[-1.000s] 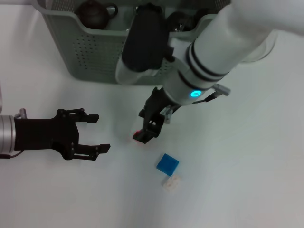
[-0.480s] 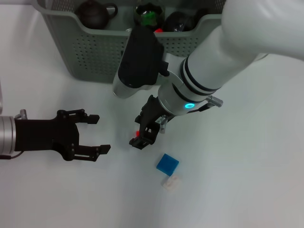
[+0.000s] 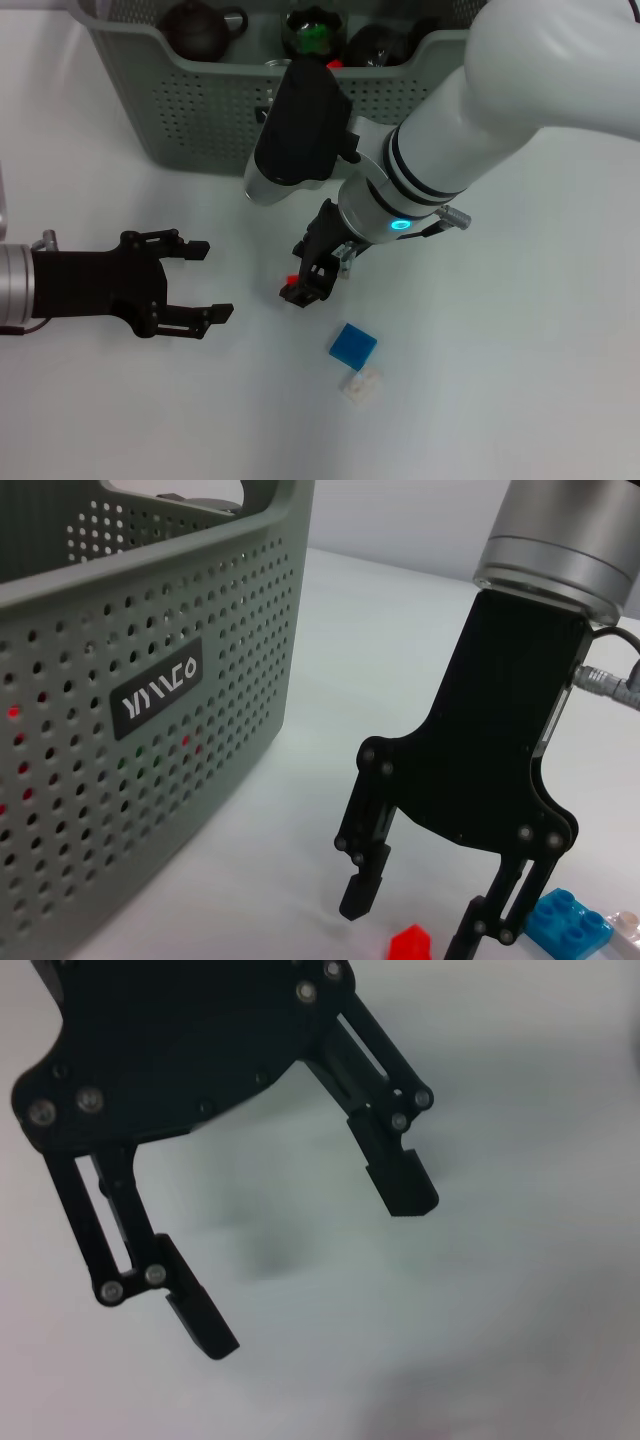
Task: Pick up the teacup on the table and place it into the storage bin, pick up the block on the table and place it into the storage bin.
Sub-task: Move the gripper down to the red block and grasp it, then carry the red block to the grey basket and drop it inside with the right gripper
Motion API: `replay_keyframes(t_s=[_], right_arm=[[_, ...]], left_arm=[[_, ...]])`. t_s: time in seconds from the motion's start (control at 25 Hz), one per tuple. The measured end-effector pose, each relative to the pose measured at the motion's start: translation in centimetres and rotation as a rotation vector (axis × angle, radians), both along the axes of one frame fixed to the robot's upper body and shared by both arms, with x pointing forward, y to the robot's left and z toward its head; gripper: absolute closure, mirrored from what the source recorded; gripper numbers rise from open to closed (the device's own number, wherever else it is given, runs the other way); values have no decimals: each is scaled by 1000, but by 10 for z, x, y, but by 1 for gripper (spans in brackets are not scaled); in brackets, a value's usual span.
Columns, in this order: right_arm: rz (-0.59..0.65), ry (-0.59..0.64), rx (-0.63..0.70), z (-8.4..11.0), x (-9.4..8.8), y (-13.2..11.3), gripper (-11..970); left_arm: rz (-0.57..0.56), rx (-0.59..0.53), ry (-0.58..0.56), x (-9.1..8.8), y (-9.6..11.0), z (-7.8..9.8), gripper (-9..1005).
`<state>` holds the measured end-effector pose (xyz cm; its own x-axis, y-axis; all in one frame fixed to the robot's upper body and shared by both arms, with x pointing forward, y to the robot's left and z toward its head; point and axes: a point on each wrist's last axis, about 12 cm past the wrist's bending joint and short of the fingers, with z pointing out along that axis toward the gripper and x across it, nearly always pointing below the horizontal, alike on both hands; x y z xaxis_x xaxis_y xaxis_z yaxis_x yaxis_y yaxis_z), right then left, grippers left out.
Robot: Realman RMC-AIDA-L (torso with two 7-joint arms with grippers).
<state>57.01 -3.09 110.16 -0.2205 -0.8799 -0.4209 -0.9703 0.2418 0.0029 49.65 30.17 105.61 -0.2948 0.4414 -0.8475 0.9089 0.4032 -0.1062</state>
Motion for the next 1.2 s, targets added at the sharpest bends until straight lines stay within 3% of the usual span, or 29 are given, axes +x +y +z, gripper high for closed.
replay_keyframes(t_s=[0.44, 0.88, 1.08, 1.2], right_arm=[[3, 4, -2, -3, -2, 1, 536], [-19, 22, 3, -7, 0, -1, 536], [-17, 32, -3, -7, -2, -1, 733], [-5, 38, 3, -3, -4, 0, 772]], left_arm=[[0, 1, -2, 1, 0, 0, 122], [1, 2, -3, 1, 0, 1, 122], [2, 1, -2, 1, 0, 0, 122], [4, 0, 0, 0, 1, 0, 123]])
